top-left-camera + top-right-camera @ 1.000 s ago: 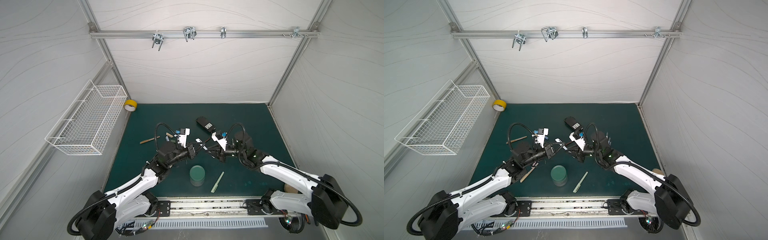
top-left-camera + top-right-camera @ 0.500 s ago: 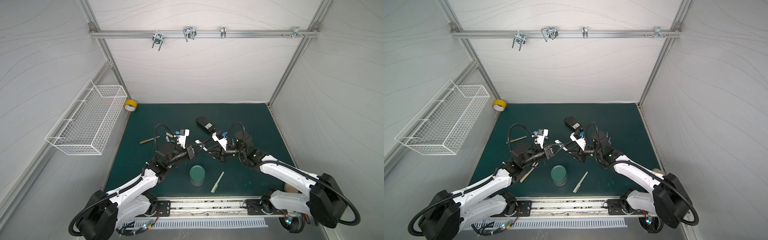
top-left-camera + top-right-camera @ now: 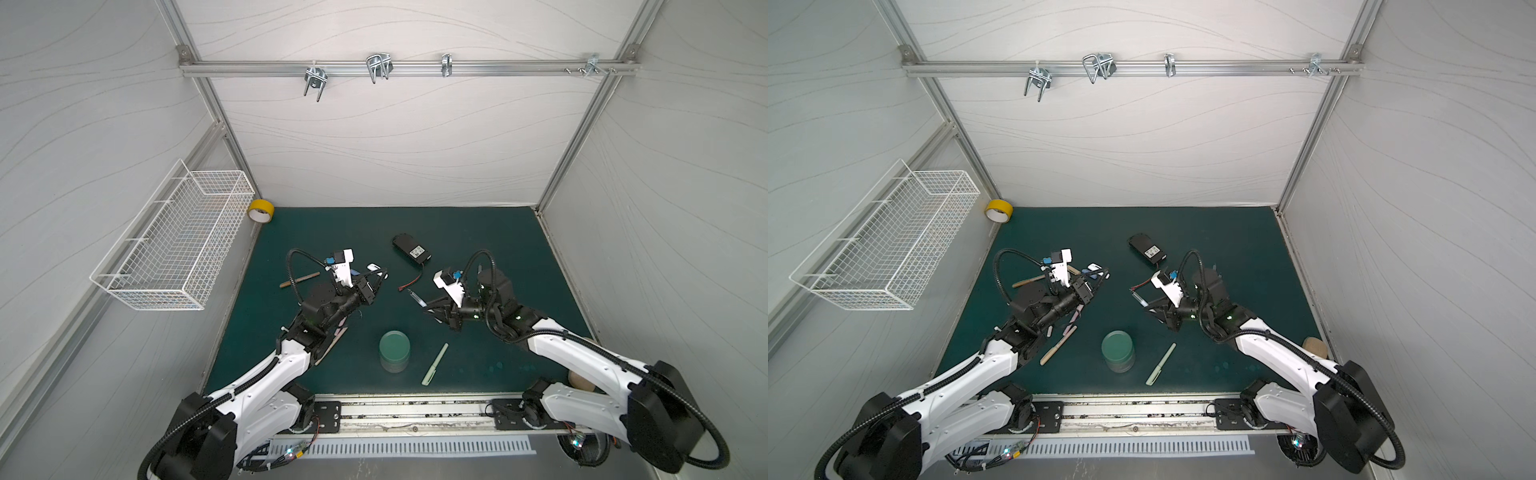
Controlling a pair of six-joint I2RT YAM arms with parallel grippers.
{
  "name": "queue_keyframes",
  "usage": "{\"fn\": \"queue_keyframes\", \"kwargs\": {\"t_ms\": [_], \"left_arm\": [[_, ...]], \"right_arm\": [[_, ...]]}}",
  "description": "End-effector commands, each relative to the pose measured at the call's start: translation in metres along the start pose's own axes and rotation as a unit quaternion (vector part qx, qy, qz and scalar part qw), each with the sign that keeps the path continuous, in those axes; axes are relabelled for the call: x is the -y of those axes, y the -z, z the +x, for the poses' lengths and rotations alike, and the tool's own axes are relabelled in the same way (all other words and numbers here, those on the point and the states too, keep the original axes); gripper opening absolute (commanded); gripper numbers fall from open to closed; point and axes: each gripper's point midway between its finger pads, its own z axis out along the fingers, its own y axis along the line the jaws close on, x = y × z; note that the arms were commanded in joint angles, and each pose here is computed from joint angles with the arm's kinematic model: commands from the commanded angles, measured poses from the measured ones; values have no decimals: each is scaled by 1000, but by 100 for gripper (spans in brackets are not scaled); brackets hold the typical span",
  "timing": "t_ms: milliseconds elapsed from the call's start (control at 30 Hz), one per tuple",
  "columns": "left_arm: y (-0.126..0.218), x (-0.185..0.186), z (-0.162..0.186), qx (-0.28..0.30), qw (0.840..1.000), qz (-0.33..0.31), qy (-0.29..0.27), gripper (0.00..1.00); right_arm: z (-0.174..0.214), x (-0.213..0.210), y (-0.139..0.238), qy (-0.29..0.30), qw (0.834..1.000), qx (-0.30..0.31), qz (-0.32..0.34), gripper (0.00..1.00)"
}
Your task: Open the pen caps
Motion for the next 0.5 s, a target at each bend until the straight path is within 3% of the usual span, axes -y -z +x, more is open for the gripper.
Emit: {"fn": "queue_keyframes", "kwargs": {"t_ms": [0, 100, 167, 267, 333, 467], "left_arm": [[2, -14, -17, 24, 998, -65, -9, 0], [14, -61, -17, 16, 978, -207, -31, 0], [19, -81, -18, 8, 962, -269, -46, 0], [15, -101, -12, -25, 945, -320, -56, 0], [10, -114, -3, -56, 936, -343, -55, 0], [-2, -134, 12, -107, 925, -360, -57, 0]], "right_arm": [[-5, 2, 4, -10, 1000, 12, 7, 0], [-1, 36, 10, -41, 993, 3, 110, 0], [3, 60, 19, -67, 982, -3, 176, 0], [9, 96, 41, -119, 955, 4, 271, 0], [18, 120, 61, -154, 928, 8, 339, 0], [37, 150, 93, -230, 887, 27, 401, 0]]}}
